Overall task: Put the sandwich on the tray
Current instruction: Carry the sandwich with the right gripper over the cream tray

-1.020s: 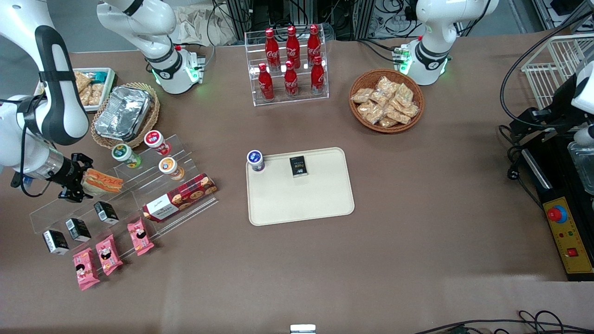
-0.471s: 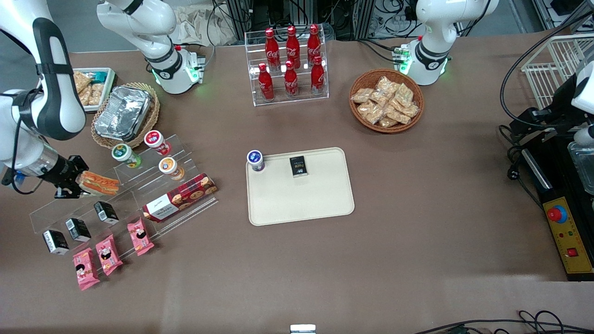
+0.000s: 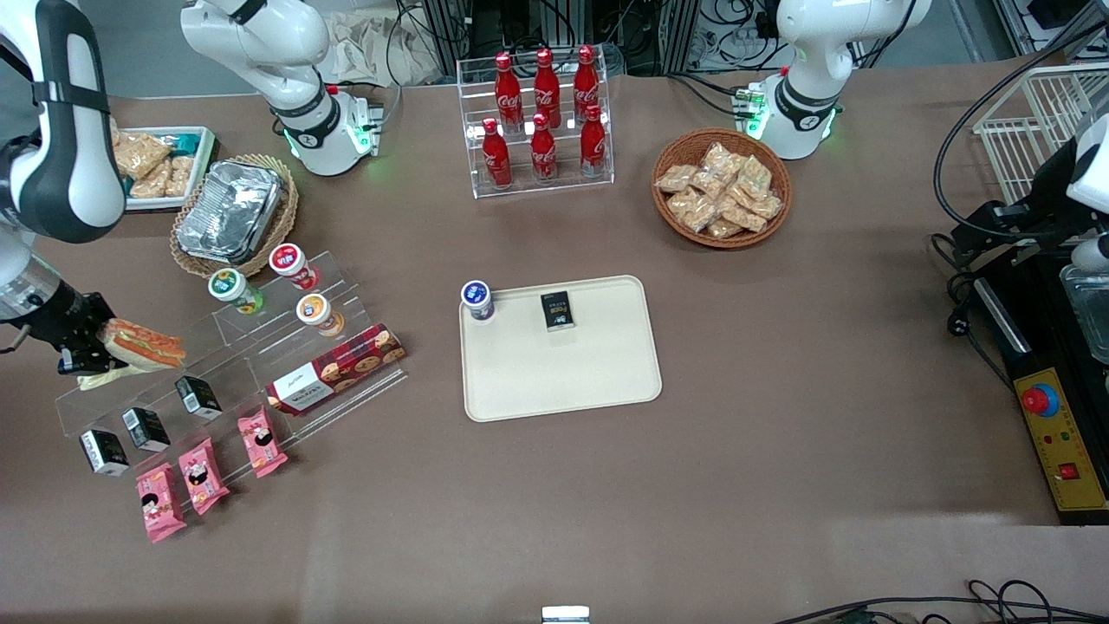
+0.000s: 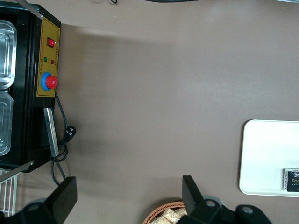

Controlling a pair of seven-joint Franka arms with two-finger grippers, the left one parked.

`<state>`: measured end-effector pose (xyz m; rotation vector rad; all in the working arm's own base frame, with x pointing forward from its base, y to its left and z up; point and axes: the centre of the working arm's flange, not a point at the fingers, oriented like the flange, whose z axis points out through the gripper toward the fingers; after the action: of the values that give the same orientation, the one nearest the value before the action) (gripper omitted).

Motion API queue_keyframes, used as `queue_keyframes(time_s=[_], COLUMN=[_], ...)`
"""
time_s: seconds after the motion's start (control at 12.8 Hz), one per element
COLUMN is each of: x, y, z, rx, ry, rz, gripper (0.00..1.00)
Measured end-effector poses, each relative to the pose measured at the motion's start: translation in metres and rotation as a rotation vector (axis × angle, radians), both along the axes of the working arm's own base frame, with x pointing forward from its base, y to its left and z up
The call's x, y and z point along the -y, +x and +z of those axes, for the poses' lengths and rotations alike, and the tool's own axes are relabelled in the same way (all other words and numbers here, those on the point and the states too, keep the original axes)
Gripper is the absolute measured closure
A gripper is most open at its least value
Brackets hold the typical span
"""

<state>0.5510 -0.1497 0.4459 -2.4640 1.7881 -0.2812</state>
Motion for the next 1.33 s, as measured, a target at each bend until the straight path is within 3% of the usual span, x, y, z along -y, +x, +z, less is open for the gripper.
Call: queue_keyframes(time_s=[0.47,0.71,1.02,1.33], x=[-0.072,-0.117,-0.217,-0.342], y=[0.026,0.037,0.042,0.018], z=[0.058,0.07,0.074,0.072], rx=[-0.066,-0.113,-0.109,-0.109], ry=[-0.021,-0.036,-0.083,-0.129], rz=[0.339,0.576,0.975,1.236], gripper=[0.81,0.81,0.81,0.81])
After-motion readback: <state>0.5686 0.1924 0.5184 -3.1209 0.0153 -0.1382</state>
